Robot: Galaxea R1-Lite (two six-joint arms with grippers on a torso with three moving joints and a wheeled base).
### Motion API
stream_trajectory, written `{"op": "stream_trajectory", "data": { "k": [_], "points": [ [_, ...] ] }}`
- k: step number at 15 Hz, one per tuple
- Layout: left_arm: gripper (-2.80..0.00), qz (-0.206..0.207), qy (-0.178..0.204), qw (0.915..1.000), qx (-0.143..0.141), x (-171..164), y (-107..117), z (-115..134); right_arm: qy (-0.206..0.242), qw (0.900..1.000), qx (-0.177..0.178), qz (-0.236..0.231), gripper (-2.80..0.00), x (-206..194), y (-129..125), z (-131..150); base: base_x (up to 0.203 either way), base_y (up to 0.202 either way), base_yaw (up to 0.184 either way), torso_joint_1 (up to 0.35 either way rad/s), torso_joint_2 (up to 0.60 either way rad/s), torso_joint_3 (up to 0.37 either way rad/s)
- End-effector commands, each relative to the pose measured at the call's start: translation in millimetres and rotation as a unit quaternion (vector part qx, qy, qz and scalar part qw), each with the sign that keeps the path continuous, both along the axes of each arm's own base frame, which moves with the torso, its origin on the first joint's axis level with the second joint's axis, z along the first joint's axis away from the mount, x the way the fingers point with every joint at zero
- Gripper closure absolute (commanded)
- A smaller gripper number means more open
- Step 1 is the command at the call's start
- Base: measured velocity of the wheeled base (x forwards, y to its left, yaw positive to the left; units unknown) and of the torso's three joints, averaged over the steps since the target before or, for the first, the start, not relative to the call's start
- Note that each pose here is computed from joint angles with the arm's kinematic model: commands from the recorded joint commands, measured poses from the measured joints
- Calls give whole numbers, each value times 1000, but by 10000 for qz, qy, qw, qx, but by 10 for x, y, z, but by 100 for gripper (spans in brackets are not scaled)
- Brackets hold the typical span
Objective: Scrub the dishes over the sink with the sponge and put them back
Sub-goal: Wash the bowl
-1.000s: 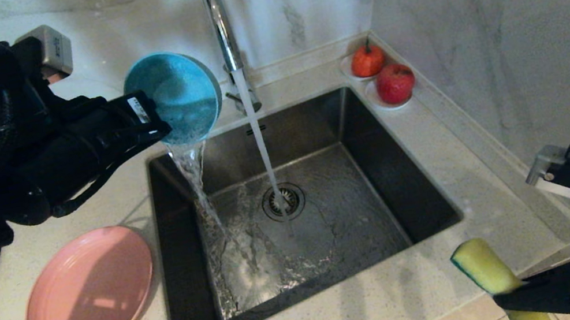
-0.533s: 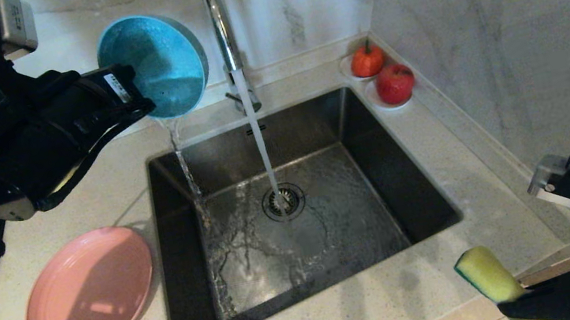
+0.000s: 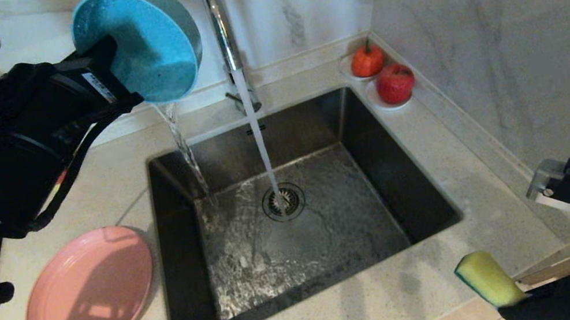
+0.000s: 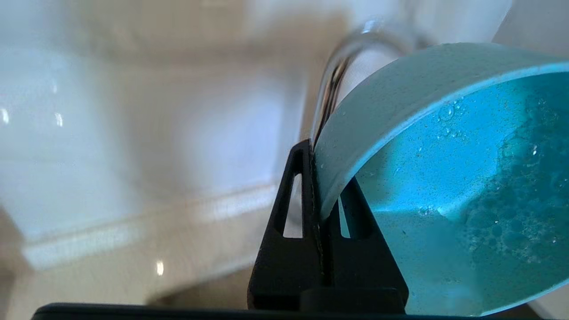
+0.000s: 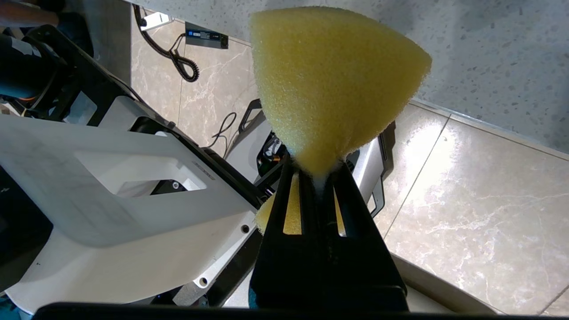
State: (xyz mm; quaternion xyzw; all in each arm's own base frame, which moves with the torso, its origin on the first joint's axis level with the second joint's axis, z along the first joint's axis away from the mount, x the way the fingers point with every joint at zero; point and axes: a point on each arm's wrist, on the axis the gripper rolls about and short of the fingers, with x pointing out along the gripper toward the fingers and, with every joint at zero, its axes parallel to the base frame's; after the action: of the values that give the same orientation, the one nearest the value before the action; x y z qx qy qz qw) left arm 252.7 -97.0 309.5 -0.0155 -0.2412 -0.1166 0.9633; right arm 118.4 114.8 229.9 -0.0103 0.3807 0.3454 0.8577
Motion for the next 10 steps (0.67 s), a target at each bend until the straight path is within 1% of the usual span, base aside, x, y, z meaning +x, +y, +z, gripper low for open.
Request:
{"op": "stream_trajectory", "data": {
  "k": [1,4,6,7,10],
  "points": [
    [0,16,-34,10000,9,-26,10,-2,17,10000,-14,4,0,-4,-2,-8,0,0,0,0,0,0],
    [0,8,-254,9997,-63,-106,41,84,27,10000,-16,-1,0,6,6,-13,0,0,0,0,0,0],
    [0,-67,-624,9980,-111,-185,60,181,12,10000,-8,-6,0,-1,0,-2,0,0,0,0,0,0],
    [0,-162,-739,9971,-73,-211,64,206,8,10000,0,-14,0,-6,-5,9,0,0,0,0,0,0],
    [0,-203,-760,9969,-85,-240,77,216,-49,10000,21,-30,0,-15,-15,34,0,0,0,0,0,0]
  ]
}}
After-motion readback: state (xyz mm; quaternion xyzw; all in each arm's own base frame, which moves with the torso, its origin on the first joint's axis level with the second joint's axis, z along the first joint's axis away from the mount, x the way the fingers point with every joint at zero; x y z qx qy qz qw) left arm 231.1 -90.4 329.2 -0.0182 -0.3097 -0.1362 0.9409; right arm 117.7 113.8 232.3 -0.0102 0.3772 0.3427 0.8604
